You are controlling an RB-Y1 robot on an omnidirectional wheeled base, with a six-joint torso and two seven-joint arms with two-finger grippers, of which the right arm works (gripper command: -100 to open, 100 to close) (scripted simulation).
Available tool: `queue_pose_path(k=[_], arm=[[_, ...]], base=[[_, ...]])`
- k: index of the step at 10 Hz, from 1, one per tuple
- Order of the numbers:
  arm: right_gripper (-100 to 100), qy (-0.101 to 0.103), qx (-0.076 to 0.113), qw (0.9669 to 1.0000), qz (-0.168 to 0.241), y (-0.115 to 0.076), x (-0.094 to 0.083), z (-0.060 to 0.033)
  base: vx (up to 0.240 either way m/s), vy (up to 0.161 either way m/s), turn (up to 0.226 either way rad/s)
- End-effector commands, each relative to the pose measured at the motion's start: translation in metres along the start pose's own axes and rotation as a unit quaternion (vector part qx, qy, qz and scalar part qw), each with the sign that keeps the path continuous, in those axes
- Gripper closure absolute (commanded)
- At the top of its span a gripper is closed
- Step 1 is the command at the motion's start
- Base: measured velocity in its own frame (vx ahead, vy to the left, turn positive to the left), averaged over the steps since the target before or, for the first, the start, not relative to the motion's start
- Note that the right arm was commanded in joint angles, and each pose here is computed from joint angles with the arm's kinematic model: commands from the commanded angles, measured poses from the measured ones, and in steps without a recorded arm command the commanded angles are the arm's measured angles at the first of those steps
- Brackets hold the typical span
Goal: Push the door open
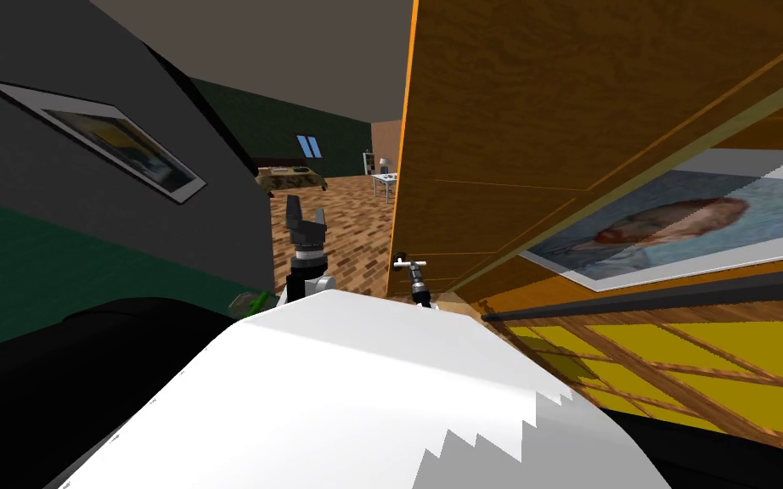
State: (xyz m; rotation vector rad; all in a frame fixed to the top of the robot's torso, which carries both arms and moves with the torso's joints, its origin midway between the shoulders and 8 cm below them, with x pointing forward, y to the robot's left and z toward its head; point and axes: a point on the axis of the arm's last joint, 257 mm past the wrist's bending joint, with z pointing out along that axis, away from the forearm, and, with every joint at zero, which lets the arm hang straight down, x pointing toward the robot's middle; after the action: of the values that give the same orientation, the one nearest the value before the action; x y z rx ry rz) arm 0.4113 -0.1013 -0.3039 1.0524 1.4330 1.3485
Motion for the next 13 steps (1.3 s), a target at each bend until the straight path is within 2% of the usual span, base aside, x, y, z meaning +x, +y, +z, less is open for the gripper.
queue_pose_path(k=[1, 6, 7, 8, 13], arm=[[100, 0.001, -0.002, 1.0, -0.002, 0.002, 0.003, -0.001], [100, 0.006, -0.011, 0.9997, 0.02, 0.012, 0.034, -0.0007], [100, 0.005, -0.009, 0.9998, 0.017, 0.009, 0.029, -0.0007], [100, 0.002, -0.005, 1.0, 0.003, 0.005, 0.016, -0.0039], [100, -0.015, -0.001, 0.9999, -0.005, 0.001, -0.009, -0.0056]], base=[[0.196, 0.102, -0.246], [0.154, 0.12, -0.238], [0.053, 0.046, -0.049], [0.149, 0.058, -0.082], [0.209, 0.136, -0.131]])
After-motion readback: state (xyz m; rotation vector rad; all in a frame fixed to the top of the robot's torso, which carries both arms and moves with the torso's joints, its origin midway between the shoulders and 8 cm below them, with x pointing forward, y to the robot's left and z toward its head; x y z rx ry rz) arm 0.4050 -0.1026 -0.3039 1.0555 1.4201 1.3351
